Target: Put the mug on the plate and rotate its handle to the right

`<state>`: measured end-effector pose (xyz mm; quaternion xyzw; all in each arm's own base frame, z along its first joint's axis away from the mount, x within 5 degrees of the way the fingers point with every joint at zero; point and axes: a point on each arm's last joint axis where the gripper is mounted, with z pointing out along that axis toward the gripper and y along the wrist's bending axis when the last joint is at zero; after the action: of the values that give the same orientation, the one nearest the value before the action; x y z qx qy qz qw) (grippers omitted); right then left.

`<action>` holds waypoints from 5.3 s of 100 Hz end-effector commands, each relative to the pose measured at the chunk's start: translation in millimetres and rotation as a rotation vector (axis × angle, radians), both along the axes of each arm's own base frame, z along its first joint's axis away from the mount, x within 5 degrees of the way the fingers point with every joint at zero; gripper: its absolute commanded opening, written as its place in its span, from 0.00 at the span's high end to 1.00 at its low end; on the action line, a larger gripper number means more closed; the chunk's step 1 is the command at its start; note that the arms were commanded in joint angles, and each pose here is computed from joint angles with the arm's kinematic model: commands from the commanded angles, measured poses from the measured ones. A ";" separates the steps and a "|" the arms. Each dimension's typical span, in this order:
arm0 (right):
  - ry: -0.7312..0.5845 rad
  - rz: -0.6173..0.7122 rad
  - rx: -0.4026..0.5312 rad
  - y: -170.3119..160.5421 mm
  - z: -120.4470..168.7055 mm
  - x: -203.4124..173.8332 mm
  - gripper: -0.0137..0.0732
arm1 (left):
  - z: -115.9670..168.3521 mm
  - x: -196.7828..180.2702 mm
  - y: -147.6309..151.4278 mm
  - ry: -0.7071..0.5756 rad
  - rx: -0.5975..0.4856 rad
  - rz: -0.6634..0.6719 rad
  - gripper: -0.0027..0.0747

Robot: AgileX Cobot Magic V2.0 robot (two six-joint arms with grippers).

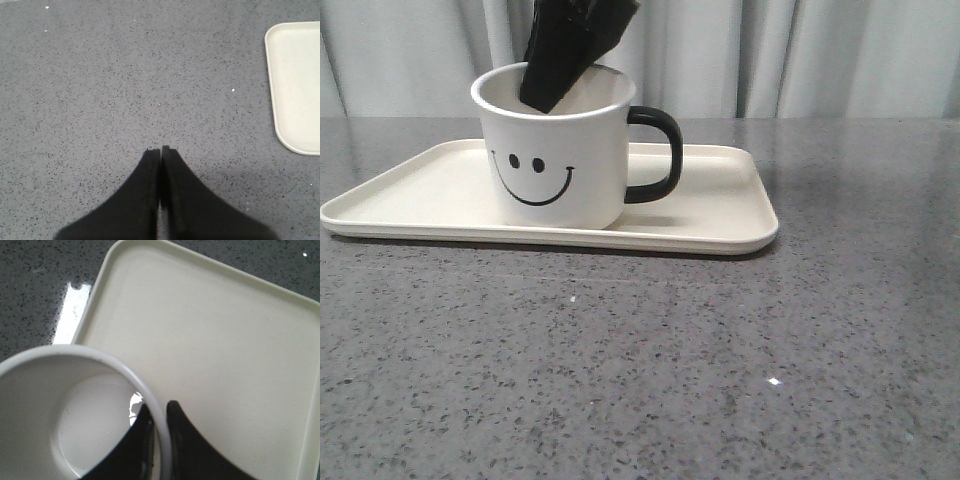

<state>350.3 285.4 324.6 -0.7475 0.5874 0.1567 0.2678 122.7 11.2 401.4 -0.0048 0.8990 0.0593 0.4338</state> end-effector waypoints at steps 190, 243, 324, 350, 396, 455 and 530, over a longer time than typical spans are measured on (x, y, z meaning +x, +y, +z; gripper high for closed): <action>-0.212 -0.321 0.365 -47.5 151.9 -8.5 0.44 | 12.6 1.4 -0.5 -0.094 -0.007 -0.002 0.99; -0.266 -0.600 0.660 -155.0 232.0 -22.2 0.44 | 12.6 1.4 -0.5 -0.094 -0.007 -0.002 0.99; -0.371 -0.739 0.874 -261.5 286.0 -72.3 0.44 | 12.6 1.4 -0.5 -0.094 -0.007 -0.002 0.99; -0.320 -0.735 0.876 -280.7 285.9 -82.6 0.45 | 12.6 1.4 -0.5 -0.094 -0.007 -0.002 0.99; -0.344 -0.829 0.947 -317.1 291.3 -88.5 0.49 | 12.6 1.4 -0.5 -0.094 -0.007 -0.002 0.99; -0.331 -0.843 0.933 -324.4 289.6 -91.4 0.60 | 12.6 1.4 -0.5 -0.094 -0.007 -0.002 0.99; -0.404 -0.746 1.060 -323.4 303.4 -96.4 0.60 | 12.1 1.1 -0.5 -0.086 -0.007 -0.002 0.99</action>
<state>280.1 -46.0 604.4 -0.2776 0.6367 0.1863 0.6948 122.8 10.9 400.8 -0.0049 0.8996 0.0574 0.4330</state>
